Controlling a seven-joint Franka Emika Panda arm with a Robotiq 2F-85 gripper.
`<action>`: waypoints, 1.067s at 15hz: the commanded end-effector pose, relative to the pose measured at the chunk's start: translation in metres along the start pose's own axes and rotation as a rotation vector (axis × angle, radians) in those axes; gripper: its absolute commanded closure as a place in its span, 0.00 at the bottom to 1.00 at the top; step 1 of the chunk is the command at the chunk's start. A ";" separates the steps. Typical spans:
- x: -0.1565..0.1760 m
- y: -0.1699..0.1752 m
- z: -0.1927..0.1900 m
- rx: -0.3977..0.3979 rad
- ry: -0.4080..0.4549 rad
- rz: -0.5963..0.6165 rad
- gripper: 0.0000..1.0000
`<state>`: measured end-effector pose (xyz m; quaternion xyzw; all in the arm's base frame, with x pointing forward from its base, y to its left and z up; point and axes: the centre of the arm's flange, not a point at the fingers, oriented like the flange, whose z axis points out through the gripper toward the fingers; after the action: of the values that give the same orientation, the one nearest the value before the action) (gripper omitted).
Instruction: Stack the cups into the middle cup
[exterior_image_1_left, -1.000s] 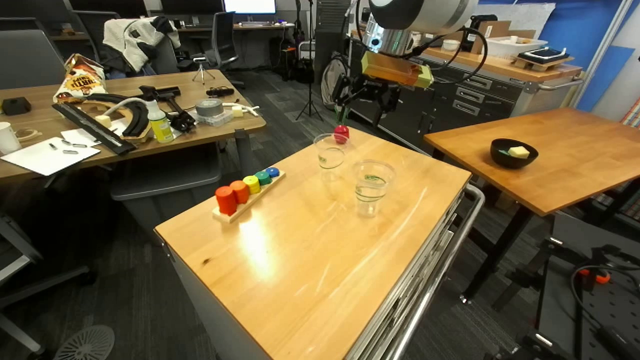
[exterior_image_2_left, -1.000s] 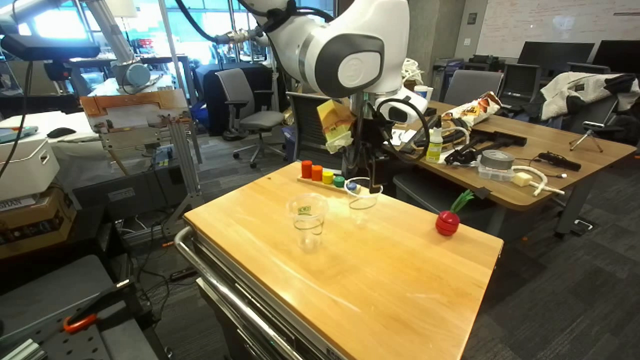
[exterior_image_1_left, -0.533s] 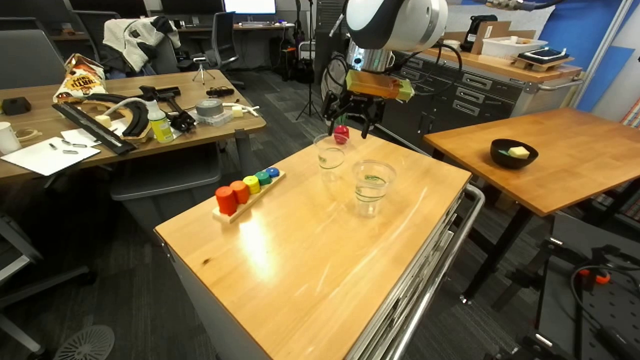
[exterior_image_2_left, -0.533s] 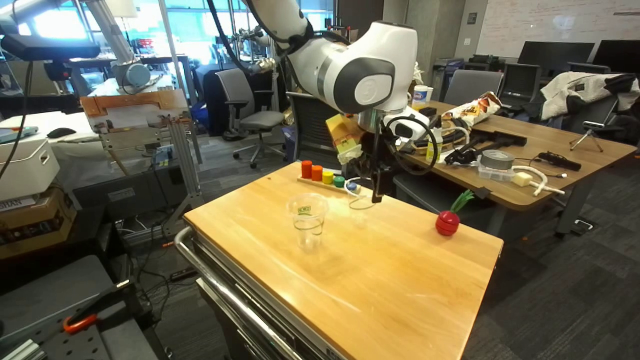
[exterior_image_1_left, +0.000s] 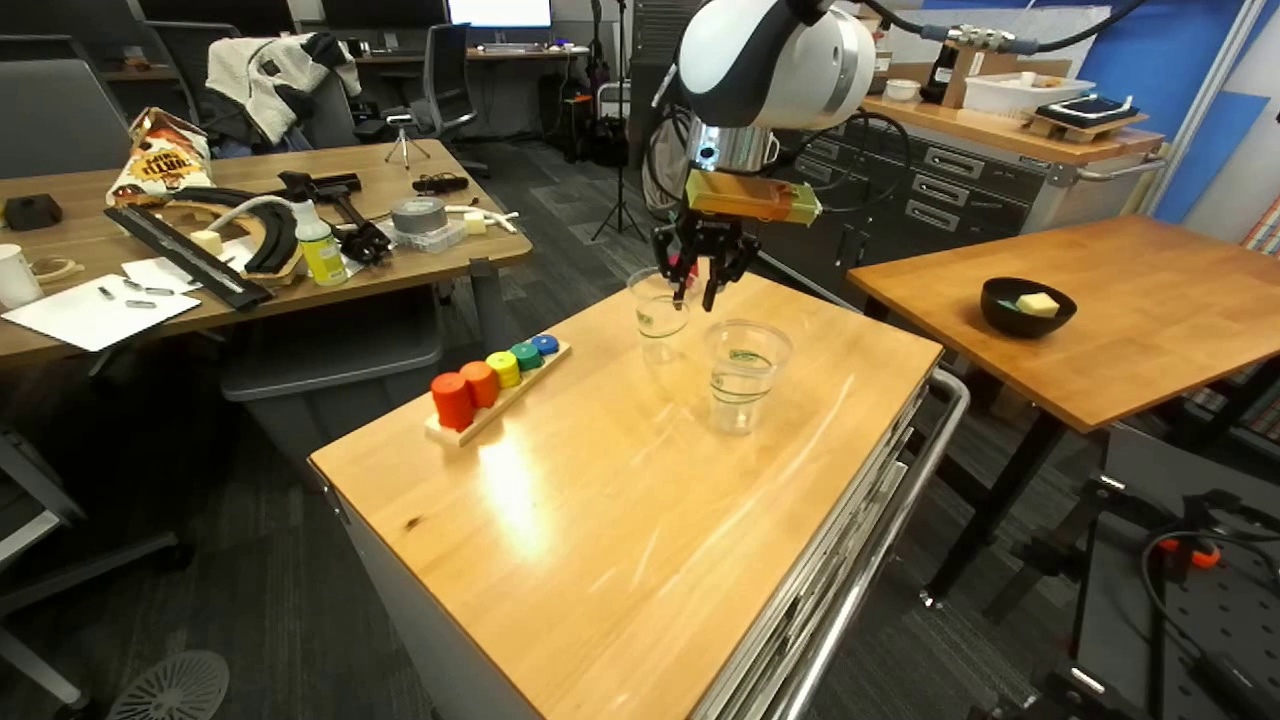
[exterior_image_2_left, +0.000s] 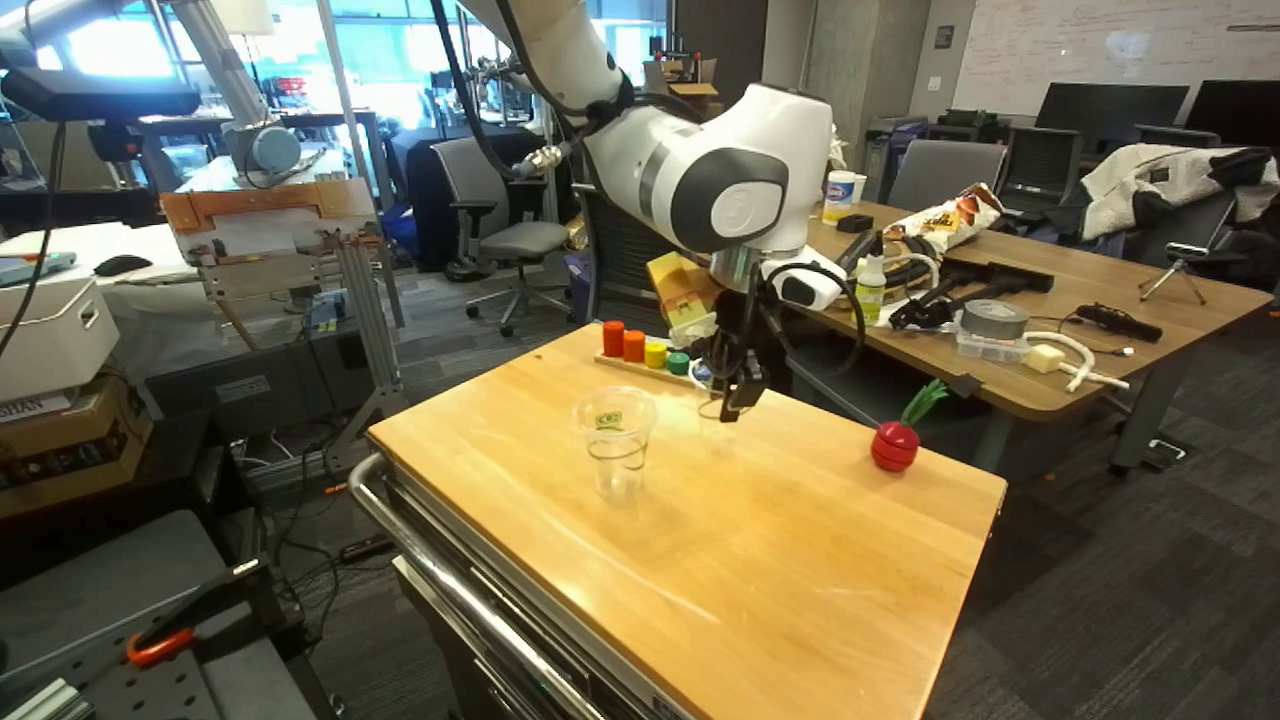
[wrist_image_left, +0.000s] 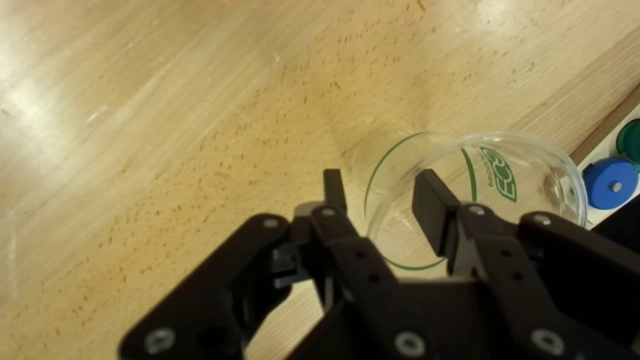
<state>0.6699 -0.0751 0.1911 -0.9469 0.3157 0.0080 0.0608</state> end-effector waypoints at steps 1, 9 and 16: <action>0.003 -0.007 -0.012 0.039 -0.022 0.043 0.89; -0.004 -0.013 -0.041 0.124 -0.037 0.123 0.99; -0.046 0.004 -0.148 0.171 0.011 0.124 0.99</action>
<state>0.6719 -0.0695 0.2817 -0.9198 0.3694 -0.0165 0.1313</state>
